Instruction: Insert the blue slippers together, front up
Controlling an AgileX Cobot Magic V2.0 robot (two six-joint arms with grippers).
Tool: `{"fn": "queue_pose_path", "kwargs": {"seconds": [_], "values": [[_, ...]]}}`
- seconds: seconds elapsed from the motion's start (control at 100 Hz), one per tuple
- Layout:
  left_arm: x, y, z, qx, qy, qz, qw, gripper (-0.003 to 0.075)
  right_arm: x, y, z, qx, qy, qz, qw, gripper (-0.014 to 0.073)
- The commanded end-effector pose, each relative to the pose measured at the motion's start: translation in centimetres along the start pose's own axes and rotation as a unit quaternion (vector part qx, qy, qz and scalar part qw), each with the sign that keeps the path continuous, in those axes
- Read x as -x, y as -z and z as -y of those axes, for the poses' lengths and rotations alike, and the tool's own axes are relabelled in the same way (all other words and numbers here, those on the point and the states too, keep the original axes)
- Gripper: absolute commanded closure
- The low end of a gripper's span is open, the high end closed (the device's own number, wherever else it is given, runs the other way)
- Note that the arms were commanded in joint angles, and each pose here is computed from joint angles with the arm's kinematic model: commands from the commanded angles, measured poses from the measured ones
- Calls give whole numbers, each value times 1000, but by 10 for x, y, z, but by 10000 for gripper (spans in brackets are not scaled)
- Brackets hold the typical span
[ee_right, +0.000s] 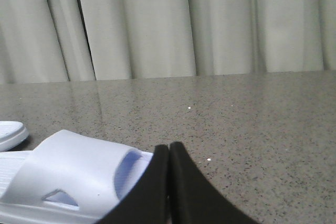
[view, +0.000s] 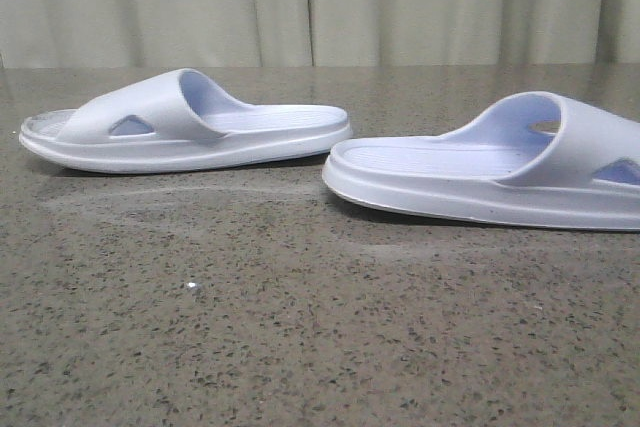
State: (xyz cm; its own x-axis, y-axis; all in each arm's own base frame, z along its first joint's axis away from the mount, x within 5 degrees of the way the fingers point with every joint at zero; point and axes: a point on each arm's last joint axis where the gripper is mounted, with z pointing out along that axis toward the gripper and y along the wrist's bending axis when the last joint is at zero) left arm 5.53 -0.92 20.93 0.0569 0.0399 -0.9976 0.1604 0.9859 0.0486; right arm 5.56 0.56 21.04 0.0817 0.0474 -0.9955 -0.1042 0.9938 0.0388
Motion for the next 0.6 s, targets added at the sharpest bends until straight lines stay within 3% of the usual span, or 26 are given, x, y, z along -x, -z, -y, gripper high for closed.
{"fn": "queue_pose_path", "kwargs": {"seconds": [0.0, 0.41, 0.53, 0.59], "values": [[5, 2, -1, 3, 8, 48, 999, 704, 2, 2, 0, 2, 3, 42, 999, 702], [5, 2, -1, 3, 8, 48, 999, 704, 2, 2, 0, 2, 3, 42, 999, 702], [5, 2, -1, 3, 8, 48, 999, 704, 1, 2, -1, 3, 70, 39, 997, 702], [5, 2, -1, 3, 8, 48, 999, 704, 1, 2, -1, 4, 75, 39, 996, 702]]}}
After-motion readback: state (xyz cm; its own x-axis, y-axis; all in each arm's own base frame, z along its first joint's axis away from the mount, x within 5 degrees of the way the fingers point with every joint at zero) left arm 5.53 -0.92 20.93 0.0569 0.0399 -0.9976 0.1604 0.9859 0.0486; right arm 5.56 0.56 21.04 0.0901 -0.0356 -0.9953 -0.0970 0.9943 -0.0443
